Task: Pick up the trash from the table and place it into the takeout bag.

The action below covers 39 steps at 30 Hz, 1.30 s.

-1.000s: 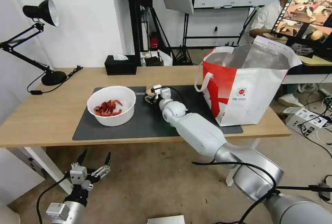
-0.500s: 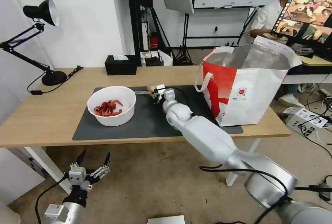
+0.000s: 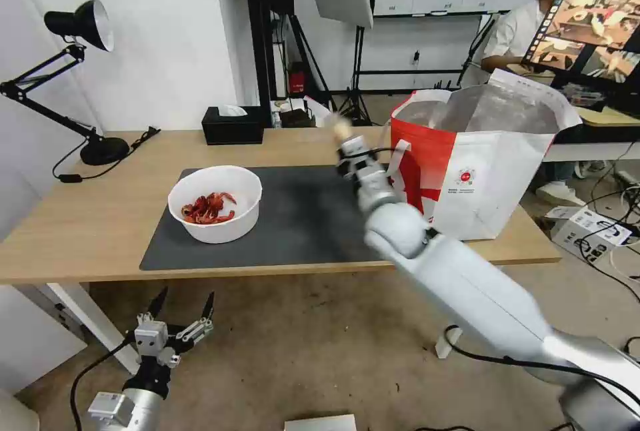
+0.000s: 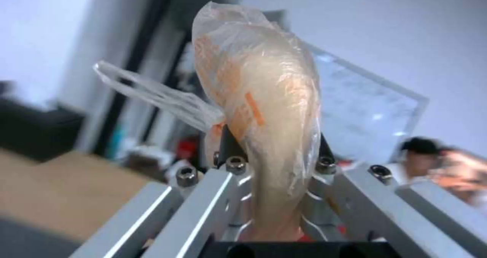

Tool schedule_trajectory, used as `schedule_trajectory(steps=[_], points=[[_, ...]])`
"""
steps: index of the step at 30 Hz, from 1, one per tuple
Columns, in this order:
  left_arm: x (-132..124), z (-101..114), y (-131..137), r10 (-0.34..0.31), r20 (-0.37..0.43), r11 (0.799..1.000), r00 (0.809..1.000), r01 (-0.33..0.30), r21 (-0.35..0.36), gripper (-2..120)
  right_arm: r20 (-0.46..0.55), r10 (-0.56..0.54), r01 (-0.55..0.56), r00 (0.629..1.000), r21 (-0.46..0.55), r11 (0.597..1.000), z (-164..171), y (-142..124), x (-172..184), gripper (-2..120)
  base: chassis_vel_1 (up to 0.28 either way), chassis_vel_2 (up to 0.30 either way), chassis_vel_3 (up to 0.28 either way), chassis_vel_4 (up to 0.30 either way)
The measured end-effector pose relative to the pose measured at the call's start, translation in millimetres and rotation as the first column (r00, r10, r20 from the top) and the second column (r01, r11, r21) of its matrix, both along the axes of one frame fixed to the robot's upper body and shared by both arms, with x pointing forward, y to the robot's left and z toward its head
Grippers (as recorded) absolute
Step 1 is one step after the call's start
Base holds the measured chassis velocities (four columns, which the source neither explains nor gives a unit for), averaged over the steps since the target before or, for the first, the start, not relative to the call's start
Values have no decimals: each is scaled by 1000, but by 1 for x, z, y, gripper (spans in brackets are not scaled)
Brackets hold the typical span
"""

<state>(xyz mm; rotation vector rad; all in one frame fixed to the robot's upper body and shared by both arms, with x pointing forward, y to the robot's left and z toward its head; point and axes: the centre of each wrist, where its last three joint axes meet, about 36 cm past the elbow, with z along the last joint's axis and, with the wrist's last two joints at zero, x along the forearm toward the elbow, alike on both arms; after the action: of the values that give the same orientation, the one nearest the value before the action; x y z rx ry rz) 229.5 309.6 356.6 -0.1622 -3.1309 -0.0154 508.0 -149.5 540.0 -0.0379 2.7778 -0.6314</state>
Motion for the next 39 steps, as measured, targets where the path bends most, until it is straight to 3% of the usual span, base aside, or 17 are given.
schedule_trajectory(steps=[10, 17, 25, 29, 39], points=[[-2, 0, -5, -9, -5, 1000, 1000, 9, -7, 100, 11, -192, 189, 981, 140, 972, 35, -51, 0, 7, 0, 0, 0, 0], [-2, 1, -7, -12, -3, 1000, 1000, 11, -9, 100, 0, -232, 229, 973, 152, 961, 44, -70, 13, 7, 0, 0, 0, 0], [-5, 3, -8, -12, -5, 1000, 1000, 12, -10, 100, -83, -241, 253, 967, 187, 949, 48, -80, 17, 7, 0, 0, 0, 0], [-6, 5, -9, -15, -3, 1000, 1000, 15, -9, 100, -149, -245, 271, 958, 196, 942, 55, -86, 13, 20, 0, 0, 0, 0], [-7, 9, -11, -24, 3, 1000, 1000, 24, -9, 100, -167, -247, 277, 954, 192, 941, 57, -92, 9, 55, 0, 0, 0, 0]])
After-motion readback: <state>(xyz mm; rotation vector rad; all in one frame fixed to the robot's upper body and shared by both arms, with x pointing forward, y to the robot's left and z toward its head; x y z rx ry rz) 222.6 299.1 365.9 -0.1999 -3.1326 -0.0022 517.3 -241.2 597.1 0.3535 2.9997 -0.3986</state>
